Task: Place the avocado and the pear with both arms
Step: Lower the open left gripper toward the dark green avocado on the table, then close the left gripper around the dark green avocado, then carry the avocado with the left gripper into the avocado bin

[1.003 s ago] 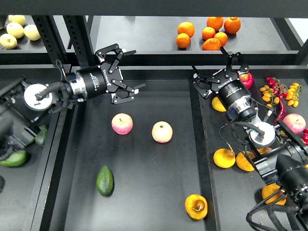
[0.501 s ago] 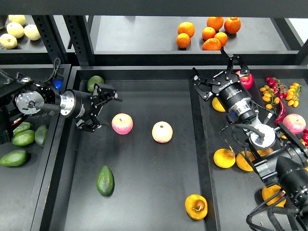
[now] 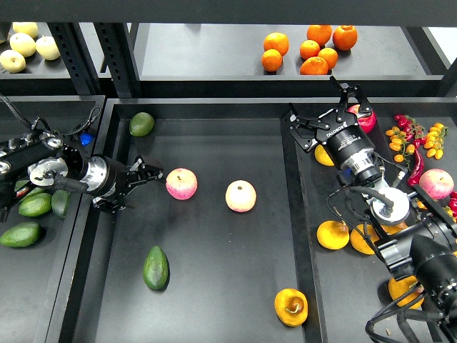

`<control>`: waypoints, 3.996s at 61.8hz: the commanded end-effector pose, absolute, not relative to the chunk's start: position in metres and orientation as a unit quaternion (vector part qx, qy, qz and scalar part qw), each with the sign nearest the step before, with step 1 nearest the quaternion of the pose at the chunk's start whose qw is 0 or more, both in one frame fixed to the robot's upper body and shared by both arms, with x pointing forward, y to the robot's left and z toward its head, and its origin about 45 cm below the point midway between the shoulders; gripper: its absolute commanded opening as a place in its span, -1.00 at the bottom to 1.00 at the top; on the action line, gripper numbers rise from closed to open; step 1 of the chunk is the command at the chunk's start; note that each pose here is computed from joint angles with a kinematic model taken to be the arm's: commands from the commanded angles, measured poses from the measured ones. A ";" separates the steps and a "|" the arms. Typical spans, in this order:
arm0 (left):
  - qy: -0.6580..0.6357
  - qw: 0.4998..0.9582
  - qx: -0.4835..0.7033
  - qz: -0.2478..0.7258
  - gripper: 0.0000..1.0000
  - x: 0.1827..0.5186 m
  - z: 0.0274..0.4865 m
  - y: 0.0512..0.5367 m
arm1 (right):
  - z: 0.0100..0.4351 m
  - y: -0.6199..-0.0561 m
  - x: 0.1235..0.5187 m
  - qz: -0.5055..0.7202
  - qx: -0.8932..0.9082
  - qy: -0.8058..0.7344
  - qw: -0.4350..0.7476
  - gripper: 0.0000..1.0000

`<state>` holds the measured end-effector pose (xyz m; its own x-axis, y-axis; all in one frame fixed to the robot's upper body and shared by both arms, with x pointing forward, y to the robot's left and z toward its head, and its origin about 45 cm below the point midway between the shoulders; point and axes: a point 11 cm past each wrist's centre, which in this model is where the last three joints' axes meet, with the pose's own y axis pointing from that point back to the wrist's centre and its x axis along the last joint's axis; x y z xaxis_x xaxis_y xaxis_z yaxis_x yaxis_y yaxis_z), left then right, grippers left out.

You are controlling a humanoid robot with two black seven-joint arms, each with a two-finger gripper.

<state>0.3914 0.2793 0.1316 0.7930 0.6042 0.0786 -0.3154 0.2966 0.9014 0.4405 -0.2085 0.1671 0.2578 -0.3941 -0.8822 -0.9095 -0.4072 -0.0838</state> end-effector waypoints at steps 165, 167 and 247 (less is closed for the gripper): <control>0.132 0.746 0.631 0.169 0.69 0.302 0.013 0.252 | 0.161 -0.210 0.438 0.419 -0.727 0.450 0.306 0.99; 0.132 0.746 0.630 0.169 0.67 0.302 0.013 0.251 | 0.161 -0.210 0.438 0.419 -0.727 0.450 0.306 0.99; 0.135 0.652 0.627 0.404 -0.37 0.370 0.128 0.448 | 0.156 -0.209 0.433 0.423 -0.726 0.450 0.304 0.99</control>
<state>0.3771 0.4163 0.1202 0.6807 0.6660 0.3051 -0.3595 -0.0592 0.9313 0.4332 -0.2095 0.1560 0.2373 -0.3964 -0.8869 -0.9096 -0.4112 -0.0596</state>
